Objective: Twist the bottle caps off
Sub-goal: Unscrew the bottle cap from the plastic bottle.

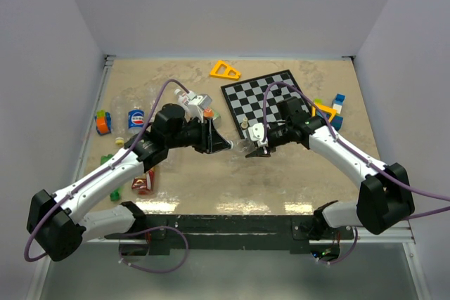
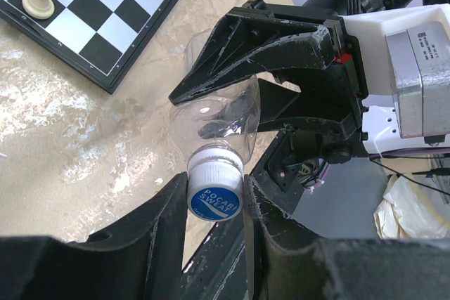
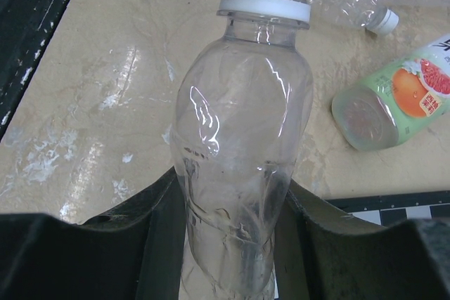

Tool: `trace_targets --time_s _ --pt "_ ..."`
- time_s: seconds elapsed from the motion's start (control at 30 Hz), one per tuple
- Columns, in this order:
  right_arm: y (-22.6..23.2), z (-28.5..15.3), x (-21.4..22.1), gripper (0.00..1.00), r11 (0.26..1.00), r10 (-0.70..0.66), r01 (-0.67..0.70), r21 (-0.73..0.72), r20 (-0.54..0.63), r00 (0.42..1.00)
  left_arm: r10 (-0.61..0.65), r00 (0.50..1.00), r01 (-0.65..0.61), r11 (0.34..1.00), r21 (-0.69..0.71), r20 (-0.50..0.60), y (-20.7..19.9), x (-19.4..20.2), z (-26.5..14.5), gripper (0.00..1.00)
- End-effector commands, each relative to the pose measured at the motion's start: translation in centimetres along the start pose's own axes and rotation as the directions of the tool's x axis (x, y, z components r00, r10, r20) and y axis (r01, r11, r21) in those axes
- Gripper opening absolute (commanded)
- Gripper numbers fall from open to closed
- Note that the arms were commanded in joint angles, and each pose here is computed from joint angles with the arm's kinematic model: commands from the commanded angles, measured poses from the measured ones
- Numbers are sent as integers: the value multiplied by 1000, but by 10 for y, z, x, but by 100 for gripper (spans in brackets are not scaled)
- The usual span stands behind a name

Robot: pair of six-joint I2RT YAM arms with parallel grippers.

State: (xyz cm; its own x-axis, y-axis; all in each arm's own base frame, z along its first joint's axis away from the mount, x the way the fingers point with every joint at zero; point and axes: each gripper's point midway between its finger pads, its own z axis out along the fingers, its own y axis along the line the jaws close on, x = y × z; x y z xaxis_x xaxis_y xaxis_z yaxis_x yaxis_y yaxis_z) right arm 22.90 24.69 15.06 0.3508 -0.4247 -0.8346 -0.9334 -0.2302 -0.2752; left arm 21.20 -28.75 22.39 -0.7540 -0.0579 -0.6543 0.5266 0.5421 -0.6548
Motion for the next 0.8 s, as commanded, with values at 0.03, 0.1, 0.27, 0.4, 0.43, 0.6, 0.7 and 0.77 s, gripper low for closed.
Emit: trace_targets --time_s 0.03,0.1,0.27,0.4,0.43,0.6,0.7,0.77 --pt "14 -9 12 0 998 57 -58 -15 -53 997 22 997 -19 999 -35 75 11 -22 -5 0" --pt "14 -9 12 0 998 57 -58 -15 -53 997 23 997 -20 999 -30 72 10 -22 -4 0" --pt "14 -9 12 0 998 57 -58 -14 -54 997 26 997 -25 1000 -7 69 6 -23 -3 0" --pt "14 -9 12 0 998 58 -59 -15 -55 997 27 998 -27 1000 -3 58 5 -21 -3 7" --pt "15 -9 12 0 998 58 -59 -15 -55 997 30 998 -30 1000 -1 58 5 -22 -3 10" --pt "14 -9 12 0 998 59 -59 -14 -54 997 34 999 -35 999 18 34 3 -17 -1 40" --pt "14 -9 12 0 998 57 -58 -15 -54 997 42 999 -43 998 38 21 0 -17 0 56" --pt "14 -9 12 0 998 56 -57 -13 -55 997 50 999 -50 998 47 14 -1 -16 0 65"
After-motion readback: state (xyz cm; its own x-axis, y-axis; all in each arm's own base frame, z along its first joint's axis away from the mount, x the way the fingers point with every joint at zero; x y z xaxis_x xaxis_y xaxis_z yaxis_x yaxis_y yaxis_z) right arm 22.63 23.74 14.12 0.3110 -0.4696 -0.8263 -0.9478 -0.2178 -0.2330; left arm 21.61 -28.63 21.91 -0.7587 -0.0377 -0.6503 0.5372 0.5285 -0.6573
